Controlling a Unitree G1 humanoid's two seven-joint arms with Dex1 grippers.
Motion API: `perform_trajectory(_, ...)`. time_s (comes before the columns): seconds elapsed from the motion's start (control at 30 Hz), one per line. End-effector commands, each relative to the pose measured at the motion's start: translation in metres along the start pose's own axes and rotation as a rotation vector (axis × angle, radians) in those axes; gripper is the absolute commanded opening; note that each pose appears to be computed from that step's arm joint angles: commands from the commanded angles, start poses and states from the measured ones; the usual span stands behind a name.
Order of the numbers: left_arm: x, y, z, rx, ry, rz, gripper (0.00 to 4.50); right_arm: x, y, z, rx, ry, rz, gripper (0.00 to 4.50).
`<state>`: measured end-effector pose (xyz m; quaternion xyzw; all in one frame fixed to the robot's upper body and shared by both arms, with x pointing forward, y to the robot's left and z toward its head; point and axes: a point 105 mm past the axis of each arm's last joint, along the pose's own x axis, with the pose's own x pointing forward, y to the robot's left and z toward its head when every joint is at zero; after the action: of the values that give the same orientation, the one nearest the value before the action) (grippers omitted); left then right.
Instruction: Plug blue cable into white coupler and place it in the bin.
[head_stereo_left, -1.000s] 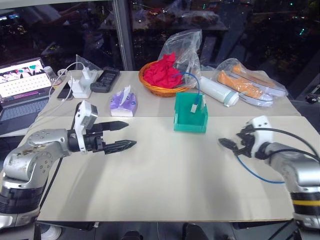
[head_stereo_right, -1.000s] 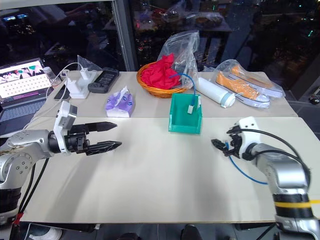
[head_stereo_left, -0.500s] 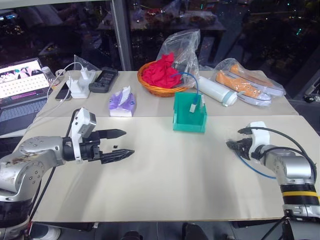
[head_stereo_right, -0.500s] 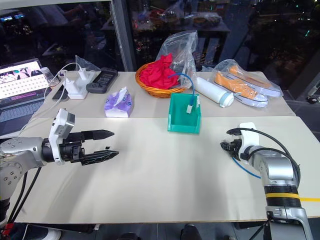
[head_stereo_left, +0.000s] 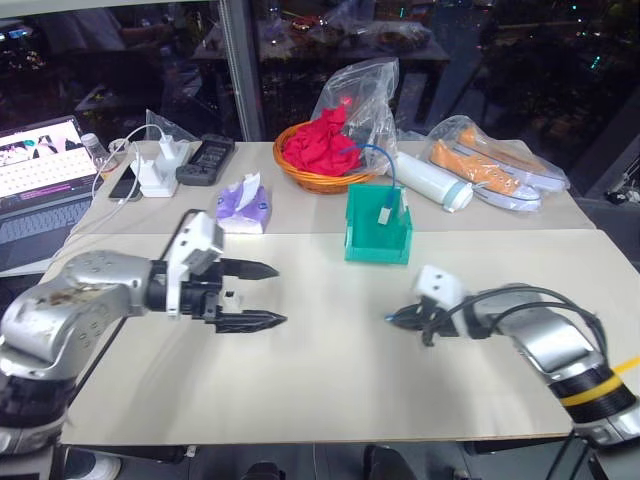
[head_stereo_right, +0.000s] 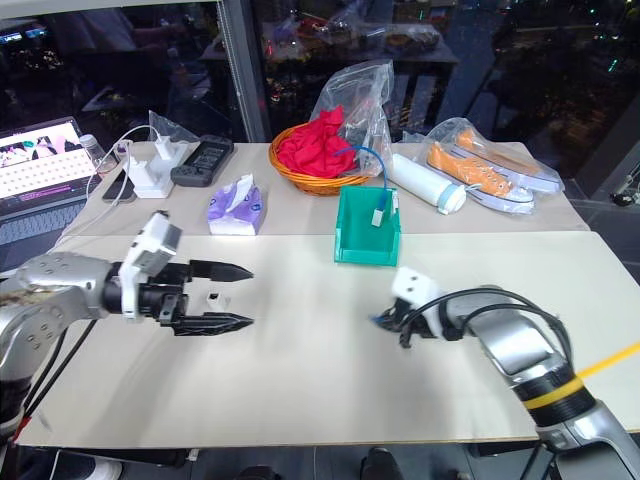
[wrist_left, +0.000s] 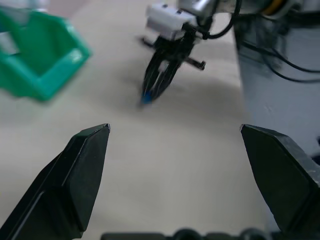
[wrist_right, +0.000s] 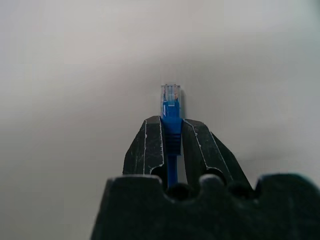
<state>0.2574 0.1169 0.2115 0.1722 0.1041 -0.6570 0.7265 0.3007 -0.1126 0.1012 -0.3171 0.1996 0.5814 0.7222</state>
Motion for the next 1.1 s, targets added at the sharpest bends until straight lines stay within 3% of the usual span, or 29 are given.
perform_trajectory(0.03, 0.018, -0.004, -0.002, 0.1, 0.091, -0.089, 4.5, 0.007, 0.012, 0.007, -0.131, 0.013, 0.107, 0.15)
perform_trajectory(0.2, 0.046, 0.004, -0.008, 0.181, 0.159, -0.123, 4.5, 0.012, 0.022, 0.008, -0.177, 0.013, 0.14, 0.15)
perform_trajectory(0.23, 0.054, 0.007, -0.015, 0.195, 0.188, -0.119, 4.5, 0.011, 0.023, 0.007, -0.147, 0.0, 0.128, 0.65)
perform_trajectory(0.47, 0.085, 0.007, -0.038, 0.203, 0.27, -0.15, 4.5, -0.013, 0.009, 0.021, -0.031, -0.091, -0.016, 3.04)
perform_trajectory(0.6, 0.112, 0.002, -0.047, 0.146, 0.333, -0.127, 4.5, -0.047, 0.002, 0.032, 0.092, -0.156, -0.135, 4.38)
perform_trajectory(0.83, 0.133, 0.018, -0.059, 0.07, 0.365, -0.052, 4.5, -0.072, 0.008, 0.03, 0.212, -0.157, -0.257, 4.45)
perform_trajectory(1.1, 0.149, 0.013, -0.064, 0.017, 0.341, -0.077, 4.5, -0.091, 0.012, 0.015, 0.28, -0.129, -0.363, 4.45)
